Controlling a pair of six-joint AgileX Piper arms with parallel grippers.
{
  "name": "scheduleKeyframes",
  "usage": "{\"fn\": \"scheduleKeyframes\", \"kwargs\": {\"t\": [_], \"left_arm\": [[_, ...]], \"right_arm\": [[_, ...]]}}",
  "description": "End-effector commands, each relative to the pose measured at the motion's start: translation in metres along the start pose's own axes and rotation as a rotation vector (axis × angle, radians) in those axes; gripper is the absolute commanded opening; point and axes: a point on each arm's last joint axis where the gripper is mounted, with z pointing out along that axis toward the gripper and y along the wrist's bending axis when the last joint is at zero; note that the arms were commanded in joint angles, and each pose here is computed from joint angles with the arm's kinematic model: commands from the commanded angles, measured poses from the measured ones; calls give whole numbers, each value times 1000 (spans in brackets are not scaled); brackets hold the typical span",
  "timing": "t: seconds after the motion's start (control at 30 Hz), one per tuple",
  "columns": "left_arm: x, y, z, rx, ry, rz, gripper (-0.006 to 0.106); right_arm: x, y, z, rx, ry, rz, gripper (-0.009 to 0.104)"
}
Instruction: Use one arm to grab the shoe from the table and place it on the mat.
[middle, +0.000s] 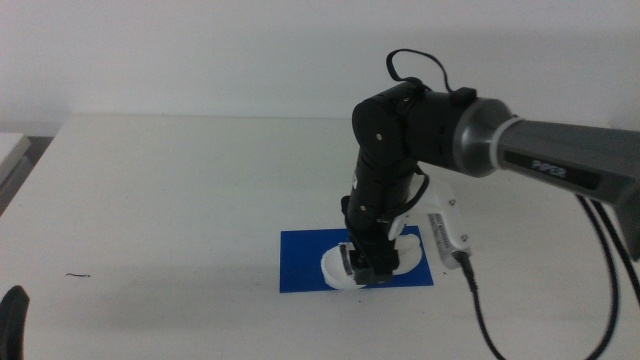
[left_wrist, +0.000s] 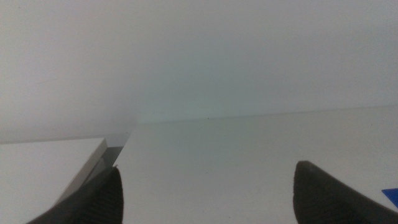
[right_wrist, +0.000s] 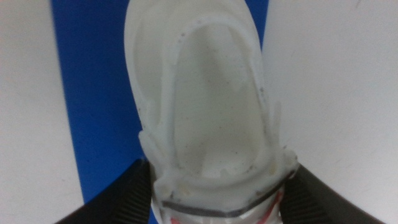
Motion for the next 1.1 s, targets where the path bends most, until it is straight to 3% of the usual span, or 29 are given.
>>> {"fn": "scheduleKeyframes", "kwargs": {"t": [0.0, 0.3, 0.53, 0.73, 0.87, 1.0, 1.07], "left_arm": [[-1, 0, 0, 1, -7, -7, 94], [-1, 0, 0, 1, -7, -7, 94], [-1, 0, 0, 1, -7, -7, 94], [-1, 0, 0, 1, -7, -7, 94], [-1, 0, 0, 1, -7, -7, 94], [-1, 0, 0, 1, -7, -7, 94], [-1, 0, 0, 1, -7, -7, 94]], "right_arm": [[1, 6, 2, 18, 22, 48, -2], [2, 17, 6, -26, 53, 64, -2], [-1, 22, 16, 14, 111, 129, -2], [0, 27, 17, -41, 129, 128, 2], [0, 28, 17, -46, 132, 128, 23], [0, 28, 17, -44, 131, 128, 65], [0, 28, 15, -49, 130, 109, 79]]}}
